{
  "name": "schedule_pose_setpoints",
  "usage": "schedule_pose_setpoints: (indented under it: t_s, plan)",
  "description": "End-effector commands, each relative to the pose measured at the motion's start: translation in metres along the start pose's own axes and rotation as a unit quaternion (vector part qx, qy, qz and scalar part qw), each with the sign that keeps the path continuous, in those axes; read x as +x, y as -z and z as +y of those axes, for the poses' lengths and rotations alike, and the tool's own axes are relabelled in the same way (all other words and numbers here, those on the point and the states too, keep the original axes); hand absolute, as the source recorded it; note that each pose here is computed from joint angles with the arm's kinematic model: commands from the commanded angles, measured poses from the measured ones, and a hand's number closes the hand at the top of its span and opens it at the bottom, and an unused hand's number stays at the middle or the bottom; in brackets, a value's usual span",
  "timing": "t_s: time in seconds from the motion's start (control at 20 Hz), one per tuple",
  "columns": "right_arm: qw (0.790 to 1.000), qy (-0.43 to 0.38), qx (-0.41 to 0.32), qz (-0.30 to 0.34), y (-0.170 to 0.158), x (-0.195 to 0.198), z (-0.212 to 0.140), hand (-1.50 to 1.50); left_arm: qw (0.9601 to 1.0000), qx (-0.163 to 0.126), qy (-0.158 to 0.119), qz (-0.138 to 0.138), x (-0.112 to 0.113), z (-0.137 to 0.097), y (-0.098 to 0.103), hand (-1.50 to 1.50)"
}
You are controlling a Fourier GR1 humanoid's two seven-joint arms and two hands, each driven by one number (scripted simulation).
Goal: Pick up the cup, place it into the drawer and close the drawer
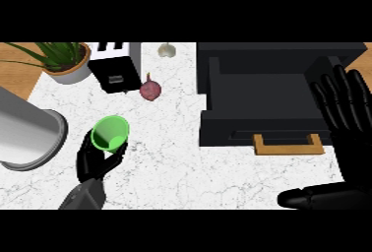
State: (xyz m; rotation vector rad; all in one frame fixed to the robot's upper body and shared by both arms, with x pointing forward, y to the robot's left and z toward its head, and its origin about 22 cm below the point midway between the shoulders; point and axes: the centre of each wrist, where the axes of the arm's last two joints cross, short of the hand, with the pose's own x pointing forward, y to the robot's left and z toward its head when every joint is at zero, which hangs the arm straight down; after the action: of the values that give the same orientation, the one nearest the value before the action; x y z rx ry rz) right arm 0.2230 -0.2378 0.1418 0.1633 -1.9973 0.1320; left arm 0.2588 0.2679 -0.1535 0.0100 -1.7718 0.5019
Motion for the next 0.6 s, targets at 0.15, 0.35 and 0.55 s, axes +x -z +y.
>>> schedule_pose_setpoints:
  t_s: [0.15,0.35,0.55]
  plan:
    - [1.000,-0.007,0.005,-0.005,-0.004,0.008,0.010,-1.50,0.9973,-0.010,0.019,-0.071,0.006,-0.019,0.025,1.50]
    - [1.000,-0.005,0.011,0.000,-0.002,0.008,-0.007,-1.50,0.9944,0.013,0.035,-0.099,0.005,-0.007,0.017,1.50]
    - [1.000,0.002,0.012,-0.001,-0.002,0.005,-0.001,-1.50,0.9949,-0.060,0.015,-0.080,0.011,0.019,0.011,1.50]
